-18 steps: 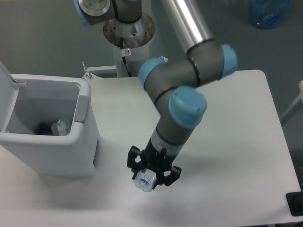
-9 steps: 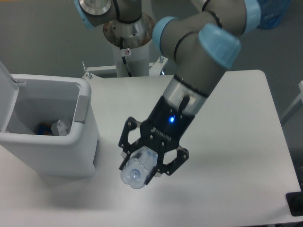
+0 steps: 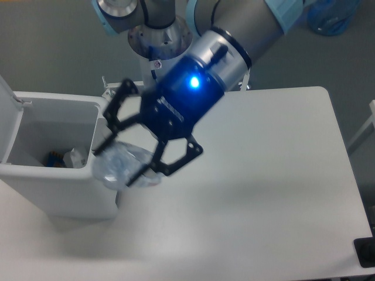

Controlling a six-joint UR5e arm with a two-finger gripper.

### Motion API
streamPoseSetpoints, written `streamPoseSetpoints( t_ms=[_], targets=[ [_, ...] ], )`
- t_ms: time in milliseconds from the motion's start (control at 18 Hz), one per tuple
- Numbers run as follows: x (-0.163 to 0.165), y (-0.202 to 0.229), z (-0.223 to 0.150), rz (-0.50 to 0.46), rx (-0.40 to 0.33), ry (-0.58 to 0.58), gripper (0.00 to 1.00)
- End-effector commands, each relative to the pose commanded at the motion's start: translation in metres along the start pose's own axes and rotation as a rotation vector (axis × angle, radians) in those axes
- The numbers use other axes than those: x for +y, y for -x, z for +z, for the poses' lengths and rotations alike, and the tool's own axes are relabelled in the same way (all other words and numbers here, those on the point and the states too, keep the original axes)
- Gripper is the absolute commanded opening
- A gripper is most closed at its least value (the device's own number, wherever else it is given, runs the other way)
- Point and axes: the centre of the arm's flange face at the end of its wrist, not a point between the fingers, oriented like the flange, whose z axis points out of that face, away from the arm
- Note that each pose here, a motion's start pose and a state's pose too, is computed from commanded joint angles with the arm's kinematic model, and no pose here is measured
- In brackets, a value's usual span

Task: Place the trash in the trash can
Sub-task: 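Carry the bottle over the trash bin and lower it in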

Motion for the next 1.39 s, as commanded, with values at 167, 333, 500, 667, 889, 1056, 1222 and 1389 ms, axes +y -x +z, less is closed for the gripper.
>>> streamPoseSetpoints(
  t_ms=[167, 333, 500, 667, 889, 1056, 1222, 1389],
  targets=[
    [-0.003, -0.028, 0.026, 0.018, 0.054, 0.011, 0.18],
    [0.007, -0.056, 0.056, 0.012, 0.115, 0.033, 0.19],
    [0.018, -0.078, 0.065, 0.015, 0.142, 0.045, 0.19],
    [0.041, -0.088, 0.083, -0.009, 0.174, 0.066, 0.19],
    [0.075, -0.084, 0.088, -0.008, 0.181, 0.077, 0.22],
    [0.094, -0.093, 0.086, 0.055, 0.185, 0.076, 0.42],
    [0.118, -0.101, 0.084, 0.090, 0.189, 0.085, 0.94],
    [0.141, -0.105, 0.083, 0.105, 0.191, 0.091, 1.00]
  ],
)
